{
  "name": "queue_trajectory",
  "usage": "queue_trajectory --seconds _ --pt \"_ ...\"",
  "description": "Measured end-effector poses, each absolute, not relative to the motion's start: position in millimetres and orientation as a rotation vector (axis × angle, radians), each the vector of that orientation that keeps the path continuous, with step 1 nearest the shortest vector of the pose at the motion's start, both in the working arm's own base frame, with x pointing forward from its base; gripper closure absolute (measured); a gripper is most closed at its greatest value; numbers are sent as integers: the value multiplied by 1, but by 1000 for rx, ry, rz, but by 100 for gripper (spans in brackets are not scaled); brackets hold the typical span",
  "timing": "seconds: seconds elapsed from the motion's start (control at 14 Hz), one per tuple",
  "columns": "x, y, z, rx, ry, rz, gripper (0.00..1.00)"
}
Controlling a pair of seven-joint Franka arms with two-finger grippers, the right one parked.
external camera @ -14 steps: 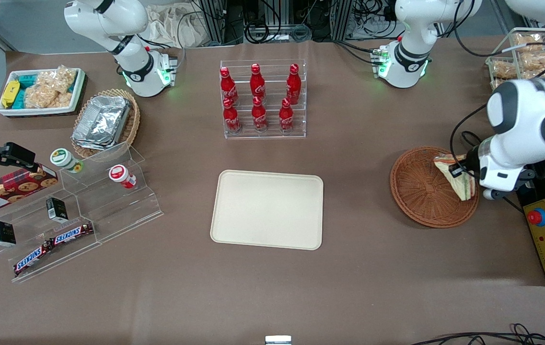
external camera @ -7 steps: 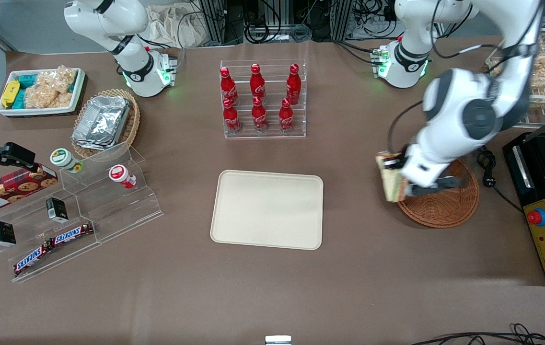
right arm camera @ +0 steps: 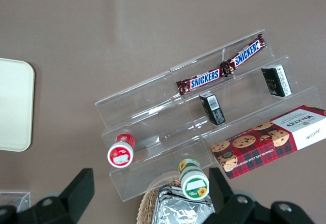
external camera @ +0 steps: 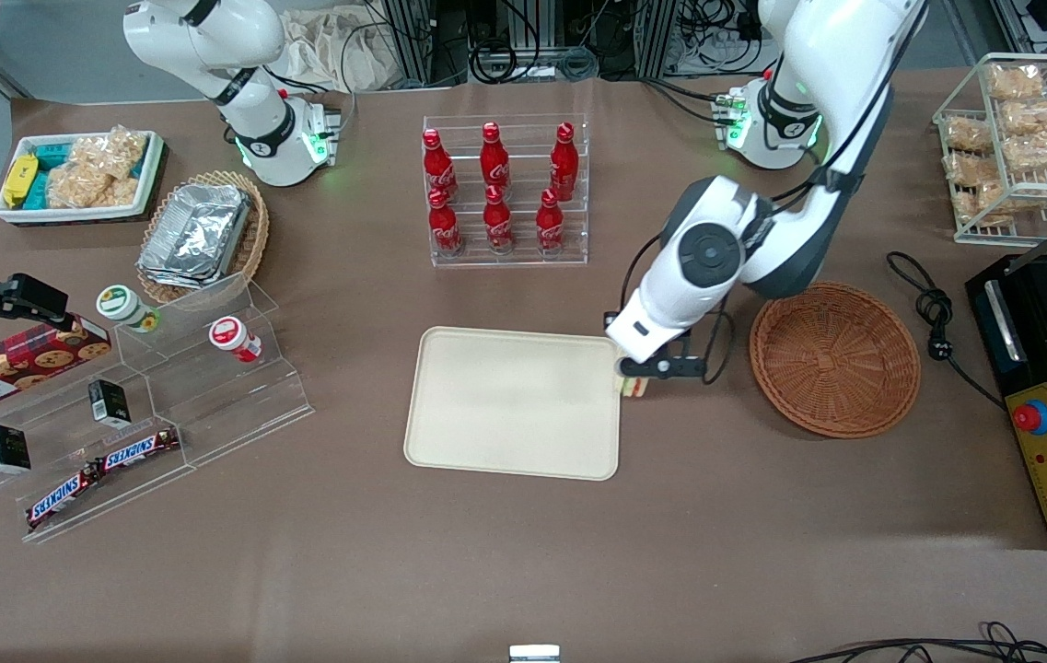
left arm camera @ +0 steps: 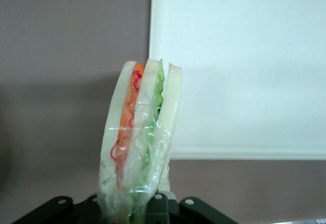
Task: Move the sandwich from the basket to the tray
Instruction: 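Carry the sandwich over the cream tray and lower it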
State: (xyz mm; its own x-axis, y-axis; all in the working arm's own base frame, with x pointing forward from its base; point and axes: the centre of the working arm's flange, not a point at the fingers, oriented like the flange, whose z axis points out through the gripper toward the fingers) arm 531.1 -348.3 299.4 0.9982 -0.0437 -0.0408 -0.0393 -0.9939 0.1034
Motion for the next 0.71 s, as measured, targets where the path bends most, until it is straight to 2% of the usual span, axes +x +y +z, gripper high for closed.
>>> queue_trajectory --seconds 0.21,0.57,0.71 --pt "544 -360 264 2991 -91 43 81" --pt "550 -384 238 2965 -116 37 81" --pt "551 -389 235 2961 -115 35 67"
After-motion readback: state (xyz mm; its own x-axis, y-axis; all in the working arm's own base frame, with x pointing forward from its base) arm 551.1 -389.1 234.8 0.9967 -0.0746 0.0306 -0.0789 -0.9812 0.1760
